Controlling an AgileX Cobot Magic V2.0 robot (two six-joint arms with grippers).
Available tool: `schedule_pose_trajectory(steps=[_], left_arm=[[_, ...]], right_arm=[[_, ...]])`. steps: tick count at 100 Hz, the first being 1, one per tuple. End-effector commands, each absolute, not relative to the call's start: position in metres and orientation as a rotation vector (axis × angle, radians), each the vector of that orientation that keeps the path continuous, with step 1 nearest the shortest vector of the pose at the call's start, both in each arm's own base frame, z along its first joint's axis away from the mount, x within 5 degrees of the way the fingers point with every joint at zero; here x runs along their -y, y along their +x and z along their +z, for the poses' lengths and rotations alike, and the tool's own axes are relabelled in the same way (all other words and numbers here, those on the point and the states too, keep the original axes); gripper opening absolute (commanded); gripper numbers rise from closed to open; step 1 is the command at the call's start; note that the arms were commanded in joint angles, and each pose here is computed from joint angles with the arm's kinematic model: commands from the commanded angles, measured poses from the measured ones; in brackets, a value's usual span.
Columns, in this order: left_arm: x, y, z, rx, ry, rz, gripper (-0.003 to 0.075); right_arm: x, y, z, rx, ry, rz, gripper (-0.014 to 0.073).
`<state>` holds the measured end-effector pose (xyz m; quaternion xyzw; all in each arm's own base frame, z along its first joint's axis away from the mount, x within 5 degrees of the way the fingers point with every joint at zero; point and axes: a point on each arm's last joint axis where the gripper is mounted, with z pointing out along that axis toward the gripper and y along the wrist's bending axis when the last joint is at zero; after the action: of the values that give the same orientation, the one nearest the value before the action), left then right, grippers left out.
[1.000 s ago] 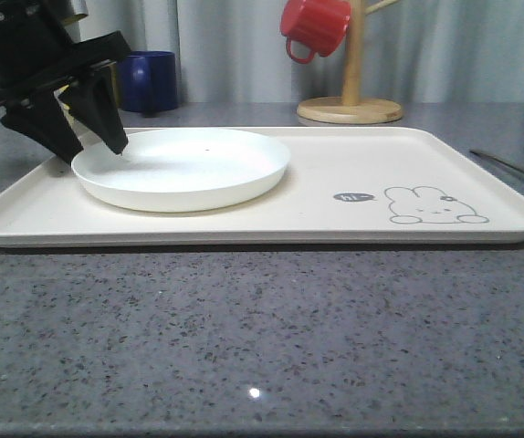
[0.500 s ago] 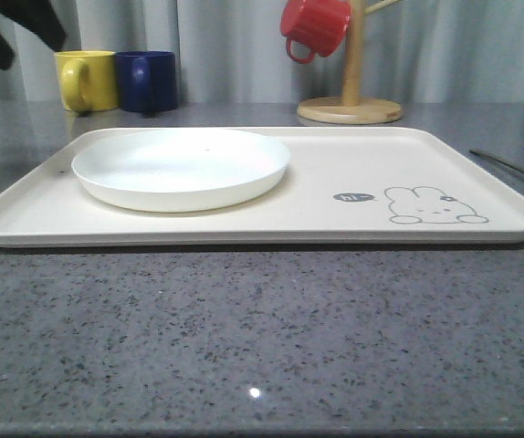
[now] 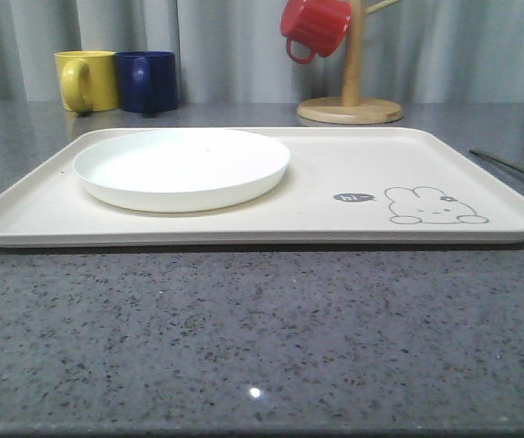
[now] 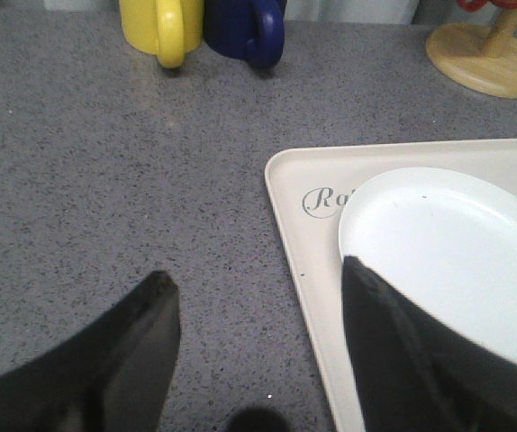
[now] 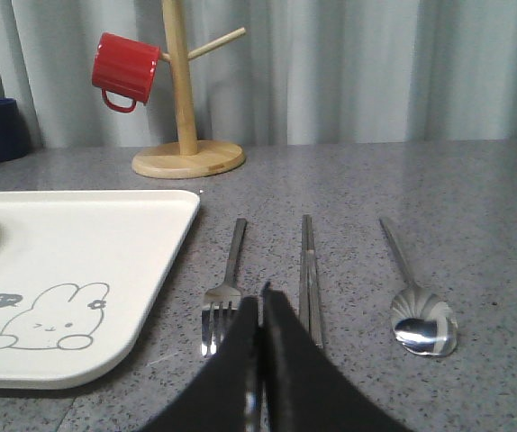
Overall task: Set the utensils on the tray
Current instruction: 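Move the right gripper above the fork beside the tray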
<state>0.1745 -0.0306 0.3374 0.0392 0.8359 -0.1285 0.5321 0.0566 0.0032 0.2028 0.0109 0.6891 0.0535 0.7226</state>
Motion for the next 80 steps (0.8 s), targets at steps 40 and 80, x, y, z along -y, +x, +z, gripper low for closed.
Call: schedule_pose_trajectory(steps=[40,80], left_arm=[[0.016,0.088,0.337,-1.588,0.075,-0.200,0.0379],[0.016,0.085,0.332,-1.605,0.085,-0.205,-0.0019]], right_arm=[[-0.003,0.054,0.211,-1.418,0.015,0.110,-0.0069],[-0.004,0.052,0.222,-1.318,0.011,0.118,-0.0069]])
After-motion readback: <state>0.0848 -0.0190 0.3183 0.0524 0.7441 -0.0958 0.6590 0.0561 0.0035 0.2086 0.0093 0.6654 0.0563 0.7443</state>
